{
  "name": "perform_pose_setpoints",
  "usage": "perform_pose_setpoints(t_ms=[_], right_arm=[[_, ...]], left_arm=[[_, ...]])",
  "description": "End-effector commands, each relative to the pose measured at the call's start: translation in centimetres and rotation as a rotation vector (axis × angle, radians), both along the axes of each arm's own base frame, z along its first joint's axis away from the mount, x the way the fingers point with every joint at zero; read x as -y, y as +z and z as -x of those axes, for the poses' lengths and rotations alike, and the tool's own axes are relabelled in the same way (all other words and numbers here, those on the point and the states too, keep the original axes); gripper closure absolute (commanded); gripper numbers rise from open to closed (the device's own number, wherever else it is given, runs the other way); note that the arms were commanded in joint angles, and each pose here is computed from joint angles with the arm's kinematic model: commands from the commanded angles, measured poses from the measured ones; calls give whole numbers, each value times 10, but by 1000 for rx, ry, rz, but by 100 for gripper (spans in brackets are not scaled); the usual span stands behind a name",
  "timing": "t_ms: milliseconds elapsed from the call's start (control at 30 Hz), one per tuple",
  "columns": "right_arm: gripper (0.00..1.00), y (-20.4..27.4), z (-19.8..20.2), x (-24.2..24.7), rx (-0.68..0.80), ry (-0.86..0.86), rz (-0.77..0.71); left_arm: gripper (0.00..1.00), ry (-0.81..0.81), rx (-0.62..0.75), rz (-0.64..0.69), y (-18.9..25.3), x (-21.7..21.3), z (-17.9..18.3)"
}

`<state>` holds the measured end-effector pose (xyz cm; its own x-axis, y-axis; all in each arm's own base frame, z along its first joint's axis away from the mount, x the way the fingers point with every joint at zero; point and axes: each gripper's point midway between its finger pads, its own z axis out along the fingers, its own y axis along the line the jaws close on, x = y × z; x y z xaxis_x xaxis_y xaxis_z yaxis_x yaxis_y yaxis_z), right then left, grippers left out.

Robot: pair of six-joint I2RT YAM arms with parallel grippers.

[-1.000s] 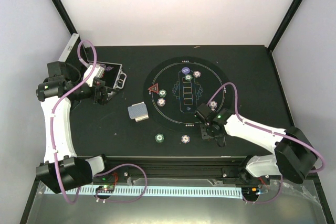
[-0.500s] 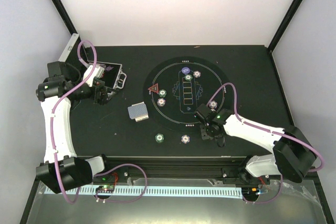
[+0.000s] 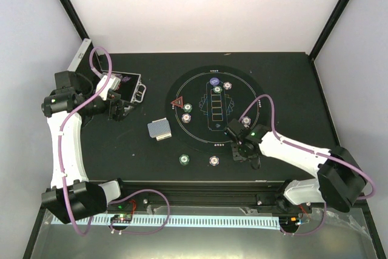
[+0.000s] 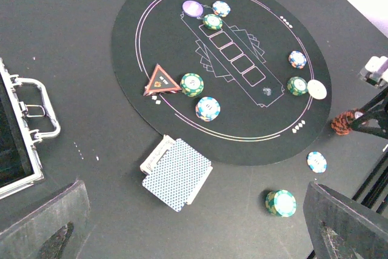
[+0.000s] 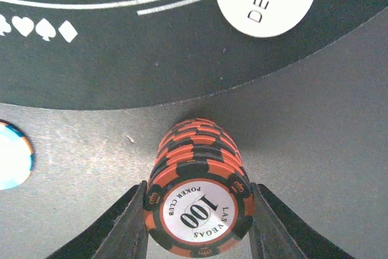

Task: Distribute texas hold em gaming equipment

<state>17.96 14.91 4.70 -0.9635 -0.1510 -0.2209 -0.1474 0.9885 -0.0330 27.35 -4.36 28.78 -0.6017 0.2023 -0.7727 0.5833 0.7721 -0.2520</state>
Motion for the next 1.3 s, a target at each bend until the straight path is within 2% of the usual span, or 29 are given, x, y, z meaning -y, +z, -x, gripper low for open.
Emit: perform_pose_setpoints(t_ms=[0,200,433,633,867,1267], right_arm=[[99,42,-21,-14,106,0,-49],[99,86,-61,-50,182,60,-72],[99,106,-134,-115,234,152,-52],[99,67,-183,-154,163,183,-39],[98,29,-202,-182,88,208,-55],[92,-6,-205,-177,23,201,-60]], left_arm=[[1,12,49,-9,17,-3,-3],[1,15,46,-13,16,-4,-3],[1,16,42,-15,14,-4,-4],[1,18,42,-17,15,-5,-5],[1,18,37,-26,12,-7,-7],[1,12,18,-29,8,-8,-8]])
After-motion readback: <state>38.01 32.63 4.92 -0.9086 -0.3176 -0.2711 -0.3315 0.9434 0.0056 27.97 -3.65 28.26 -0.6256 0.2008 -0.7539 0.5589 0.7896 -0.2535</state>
